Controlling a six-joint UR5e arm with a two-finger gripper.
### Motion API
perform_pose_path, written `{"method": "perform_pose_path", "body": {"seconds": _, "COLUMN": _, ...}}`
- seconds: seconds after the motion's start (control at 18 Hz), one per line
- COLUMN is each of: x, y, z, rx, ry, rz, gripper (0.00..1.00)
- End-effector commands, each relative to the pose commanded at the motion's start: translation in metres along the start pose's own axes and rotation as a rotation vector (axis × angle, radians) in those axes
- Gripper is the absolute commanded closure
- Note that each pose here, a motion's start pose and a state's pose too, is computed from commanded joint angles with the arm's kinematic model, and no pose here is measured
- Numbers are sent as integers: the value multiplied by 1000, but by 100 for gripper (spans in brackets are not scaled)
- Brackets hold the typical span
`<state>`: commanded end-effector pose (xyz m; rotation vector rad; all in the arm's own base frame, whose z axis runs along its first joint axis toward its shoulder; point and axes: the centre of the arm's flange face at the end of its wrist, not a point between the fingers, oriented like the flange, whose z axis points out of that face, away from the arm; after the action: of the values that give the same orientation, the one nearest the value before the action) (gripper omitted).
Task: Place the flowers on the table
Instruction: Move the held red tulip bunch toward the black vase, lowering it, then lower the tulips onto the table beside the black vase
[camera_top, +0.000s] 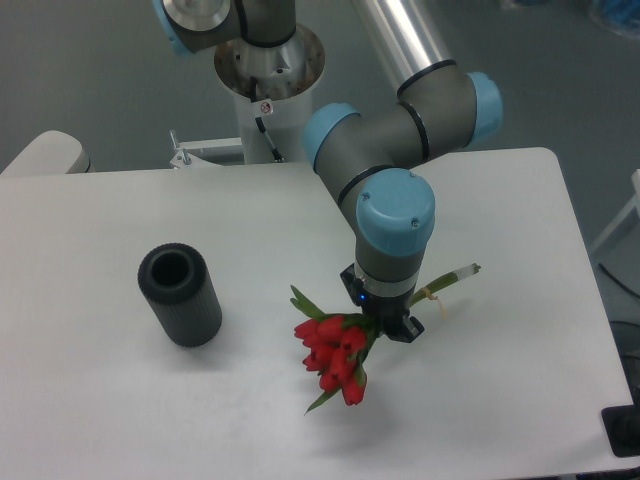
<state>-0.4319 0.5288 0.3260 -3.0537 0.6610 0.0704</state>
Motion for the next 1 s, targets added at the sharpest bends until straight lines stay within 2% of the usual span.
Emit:
{"method": "perform_pose_path", "body": {"seconds": 0.28, "x": 4, "y": 1, "z": 0, "rx": -4, "ry": 4, "rz": 12, "gripper": 84}}
{"method": "perform_pose_path", "body": {"seconds": 0.44, "x": 14, "y": 7, "z": 3, "rx": -9, "ry": 37, "rz": 28, "gripper": 87}}
{"method": "perform_pose_path", "body": {"seconds": 0.61, "x": 37, "y": 13, "z": -2, "rx": -7, "ry": 49, "rz": 182, "gripper": 87}}
{"method": "perform_pose_path", "body": {"seconds": 0.78, "x": 60, "y": 19, "z": 17, "rx": -10, "ry": 89, "rz": 238, "gripper": 87}}
{"method": "perform_pose_path", "body": {"seconds": 1.0, "x": 82, "y": 26, "z": 27, "rx": -8, "ry": 123, "rz": 360, "gripper": 86}}
